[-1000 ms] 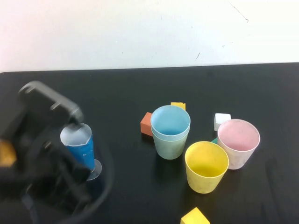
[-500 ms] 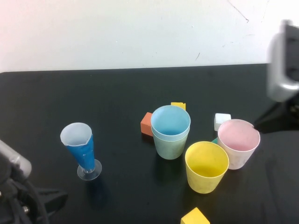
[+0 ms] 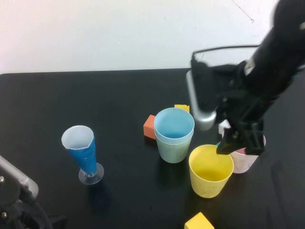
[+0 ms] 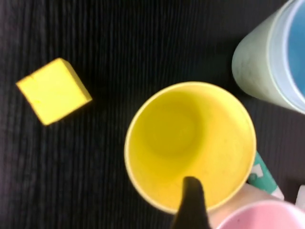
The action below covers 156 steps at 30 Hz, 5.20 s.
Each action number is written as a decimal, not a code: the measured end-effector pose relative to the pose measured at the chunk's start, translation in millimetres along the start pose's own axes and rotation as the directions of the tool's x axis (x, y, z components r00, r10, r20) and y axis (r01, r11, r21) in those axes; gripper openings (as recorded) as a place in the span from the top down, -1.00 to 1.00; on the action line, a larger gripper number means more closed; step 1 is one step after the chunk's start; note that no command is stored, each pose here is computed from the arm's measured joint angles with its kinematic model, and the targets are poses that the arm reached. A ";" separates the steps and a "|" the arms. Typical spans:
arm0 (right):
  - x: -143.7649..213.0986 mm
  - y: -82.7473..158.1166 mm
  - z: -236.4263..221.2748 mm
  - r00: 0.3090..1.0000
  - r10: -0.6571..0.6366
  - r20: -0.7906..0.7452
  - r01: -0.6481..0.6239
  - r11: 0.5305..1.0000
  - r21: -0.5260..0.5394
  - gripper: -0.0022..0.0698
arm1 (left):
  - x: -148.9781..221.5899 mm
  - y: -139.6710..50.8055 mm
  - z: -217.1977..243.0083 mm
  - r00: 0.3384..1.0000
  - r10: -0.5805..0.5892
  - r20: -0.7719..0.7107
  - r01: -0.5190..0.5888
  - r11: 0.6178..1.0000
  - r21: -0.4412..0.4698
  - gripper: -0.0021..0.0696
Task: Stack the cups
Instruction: Pick up the yellow cup, then place the yellow cup on the blue cup, then pick up the pink cup, then place the pink cup on the yellow cup
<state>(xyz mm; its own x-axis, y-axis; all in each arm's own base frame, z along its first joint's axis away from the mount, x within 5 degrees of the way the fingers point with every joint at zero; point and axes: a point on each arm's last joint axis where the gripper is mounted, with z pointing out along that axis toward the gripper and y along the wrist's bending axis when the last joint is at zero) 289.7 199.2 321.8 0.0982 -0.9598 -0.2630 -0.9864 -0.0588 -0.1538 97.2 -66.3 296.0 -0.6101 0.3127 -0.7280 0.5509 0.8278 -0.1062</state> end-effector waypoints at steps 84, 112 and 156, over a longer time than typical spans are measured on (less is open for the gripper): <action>-12.5 -60.1 -30.2 0.879 0.475 0.032 -0.460 0.831 0.311 0.19 | -1.2 -2.9 2.3 0.997 -0.063 0.033 0.062 0.997 0.038 0.94; 78.4 -50.4 50.1 0.677 0.722 -0.143 -0.724 0.689 0.046 -0.10 | 0.3 -4.1 2.3 0.997 -0.072 0.015 0.072 0.996 0.051 0.94; -25.9 -64.5 -0.5 0.815 0.550 0.182 -0.549 0.834 -0.057 0.88 | 6.0 -6.4 2.0 0.999 -0.006 -0.044 0.009 0.997 0.074 0.95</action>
<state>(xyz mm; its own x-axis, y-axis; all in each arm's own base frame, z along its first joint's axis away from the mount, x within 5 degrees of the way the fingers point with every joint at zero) 350.7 227.8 339.0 -0.4382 -0.7650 -0.4720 -0.8837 0.4626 0.0707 91.1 -70.7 291.0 -0.6376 0.3281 -0.6970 0.5863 0.7936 -0.1628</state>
